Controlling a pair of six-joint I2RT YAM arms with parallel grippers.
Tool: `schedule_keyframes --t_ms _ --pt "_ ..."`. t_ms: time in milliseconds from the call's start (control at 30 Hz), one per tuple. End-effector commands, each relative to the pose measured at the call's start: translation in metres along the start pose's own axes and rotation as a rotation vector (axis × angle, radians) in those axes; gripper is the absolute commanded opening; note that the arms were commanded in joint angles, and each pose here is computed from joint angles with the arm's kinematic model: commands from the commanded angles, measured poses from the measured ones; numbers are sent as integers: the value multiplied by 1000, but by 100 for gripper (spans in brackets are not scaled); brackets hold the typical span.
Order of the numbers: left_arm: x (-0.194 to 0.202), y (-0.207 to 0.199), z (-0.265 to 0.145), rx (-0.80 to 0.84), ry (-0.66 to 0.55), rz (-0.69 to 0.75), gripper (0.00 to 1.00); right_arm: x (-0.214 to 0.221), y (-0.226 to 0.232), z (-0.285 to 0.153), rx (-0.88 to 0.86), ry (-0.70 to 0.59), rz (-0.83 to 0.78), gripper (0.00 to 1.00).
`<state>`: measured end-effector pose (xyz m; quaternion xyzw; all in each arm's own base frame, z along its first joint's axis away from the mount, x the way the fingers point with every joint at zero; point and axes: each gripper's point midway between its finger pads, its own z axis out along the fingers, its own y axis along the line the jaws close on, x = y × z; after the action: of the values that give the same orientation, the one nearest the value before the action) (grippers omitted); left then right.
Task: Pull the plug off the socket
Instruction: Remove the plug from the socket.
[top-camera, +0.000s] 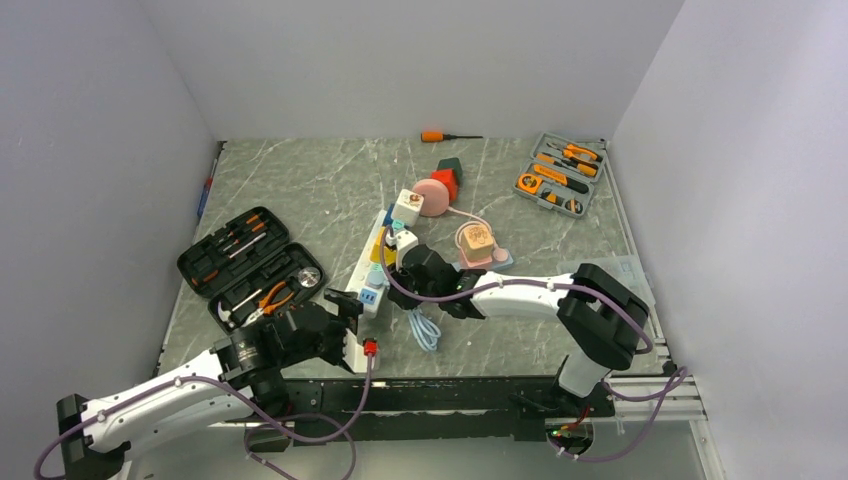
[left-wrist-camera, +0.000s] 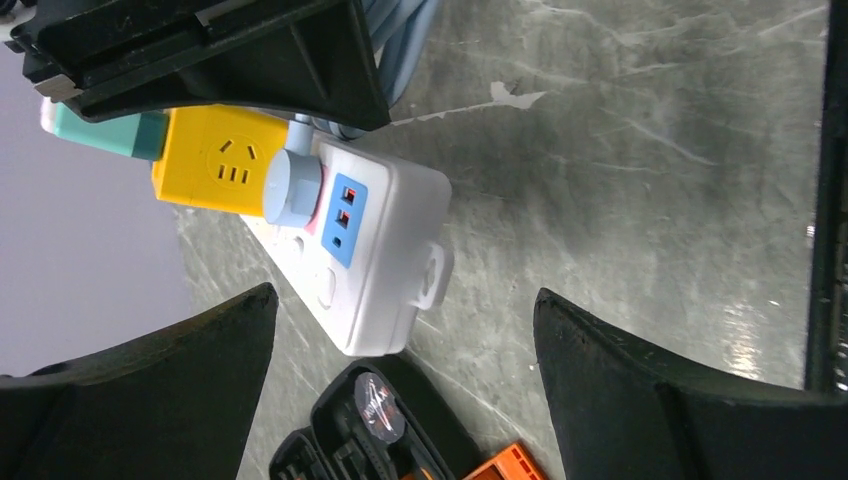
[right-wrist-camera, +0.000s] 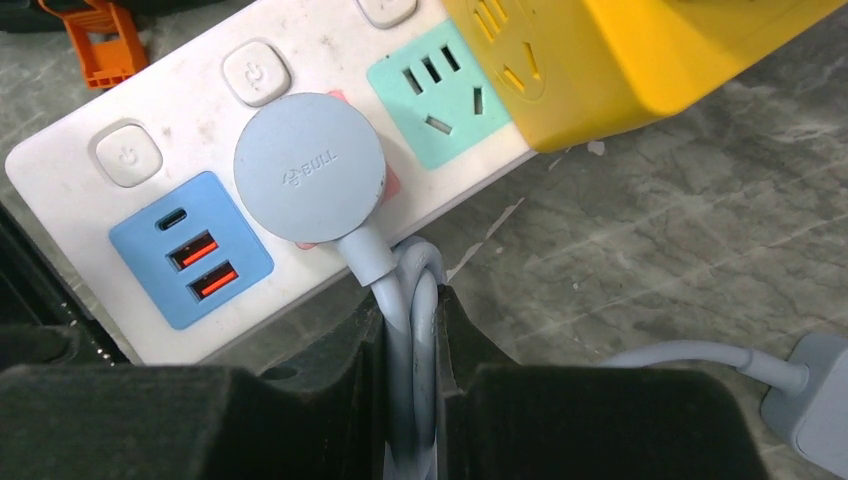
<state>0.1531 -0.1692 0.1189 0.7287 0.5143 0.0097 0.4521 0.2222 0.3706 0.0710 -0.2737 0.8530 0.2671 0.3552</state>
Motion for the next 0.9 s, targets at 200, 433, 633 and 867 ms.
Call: schedule_keyframes --t_ms 200,433,633,867 --pt "-8 41 4 -259 -59 164 99 -77 57 -33 -248 -173 25 0" --pt "3 35 10 -301 -36 260 99 -87 57 -39 -289 -174 34 0" --pt "-3 51 14 -423 -44 391 94 -88 62 -42 -319 -161 12 0" --pt "-4 60 19 -443 -8 417 69 -85 63 -42 -332 -154 8 0"
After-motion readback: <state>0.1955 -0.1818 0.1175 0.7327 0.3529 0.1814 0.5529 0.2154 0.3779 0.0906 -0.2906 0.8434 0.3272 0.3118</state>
